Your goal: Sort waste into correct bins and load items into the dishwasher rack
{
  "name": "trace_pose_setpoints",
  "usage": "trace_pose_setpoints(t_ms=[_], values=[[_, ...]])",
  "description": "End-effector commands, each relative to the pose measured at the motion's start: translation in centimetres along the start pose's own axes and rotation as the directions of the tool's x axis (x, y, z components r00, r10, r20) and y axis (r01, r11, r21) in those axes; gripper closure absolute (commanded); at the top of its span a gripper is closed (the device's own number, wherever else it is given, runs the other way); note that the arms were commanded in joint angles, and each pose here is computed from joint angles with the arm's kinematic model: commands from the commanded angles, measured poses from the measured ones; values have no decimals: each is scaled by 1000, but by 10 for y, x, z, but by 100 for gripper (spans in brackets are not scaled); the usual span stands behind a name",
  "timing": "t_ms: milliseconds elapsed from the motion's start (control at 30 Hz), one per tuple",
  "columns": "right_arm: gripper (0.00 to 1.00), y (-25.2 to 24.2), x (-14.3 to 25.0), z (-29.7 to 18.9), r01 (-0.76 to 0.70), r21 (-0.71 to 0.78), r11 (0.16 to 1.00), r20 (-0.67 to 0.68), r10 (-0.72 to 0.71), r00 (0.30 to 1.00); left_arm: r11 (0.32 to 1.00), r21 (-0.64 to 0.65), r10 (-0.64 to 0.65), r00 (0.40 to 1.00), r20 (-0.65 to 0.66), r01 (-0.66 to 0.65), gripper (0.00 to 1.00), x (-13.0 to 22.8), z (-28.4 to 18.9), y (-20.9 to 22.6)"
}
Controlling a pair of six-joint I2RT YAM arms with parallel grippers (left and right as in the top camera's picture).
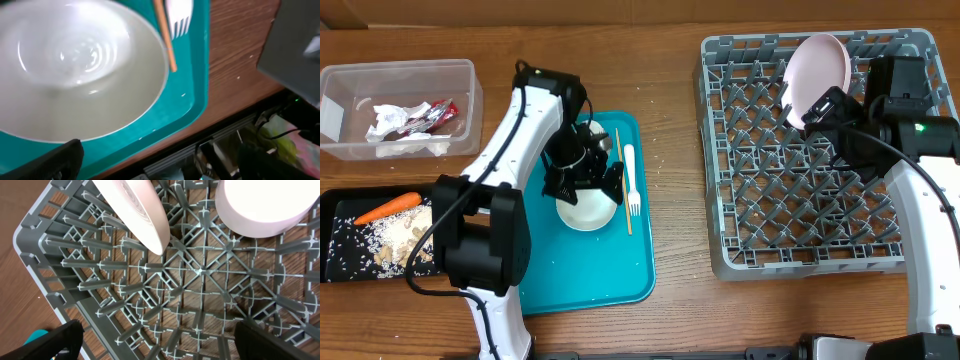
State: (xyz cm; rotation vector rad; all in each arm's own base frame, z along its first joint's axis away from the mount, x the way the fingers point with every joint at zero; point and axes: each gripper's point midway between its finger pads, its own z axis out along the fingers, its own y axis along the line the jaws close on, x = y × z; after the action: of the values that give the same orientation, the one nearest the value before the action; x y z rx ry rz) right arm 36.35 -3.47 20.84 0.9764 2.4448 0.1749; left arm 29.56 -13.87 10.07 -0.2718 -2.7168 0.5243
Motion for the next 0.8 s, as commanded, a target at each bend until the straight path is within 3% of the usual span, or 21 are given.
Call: trace_pose_setpoints(t_ms=[0,200,367,500,600,767], values=[[0,-2,-2,1,-6,9,1000,8,6,1000,999,27,27,991,134,-31,0,-11,-40,-20],[0,-2,-2,1,-6,9,1000,8,6,1000,999,4,44,909,414,-51,0,-10,-129,-37],[0,-2,-2,1,-6,9,1000,8,6,1000,983,16,-147,735,661,183,0,12,-215,2],[0,-2,-2,1,-6,9,1000,8,6,1000,886,134,-385,541,748,444,0,48,-257,63],[0,-2,-2,1,-6,9,1000,8,6,1000,771,245,-550,422,720,587,0,81,-265,105],[0,0,-2,1,-8,-2,1000,6,8,1000,623,295,-680,315,662,725,0,117,-259,156]])
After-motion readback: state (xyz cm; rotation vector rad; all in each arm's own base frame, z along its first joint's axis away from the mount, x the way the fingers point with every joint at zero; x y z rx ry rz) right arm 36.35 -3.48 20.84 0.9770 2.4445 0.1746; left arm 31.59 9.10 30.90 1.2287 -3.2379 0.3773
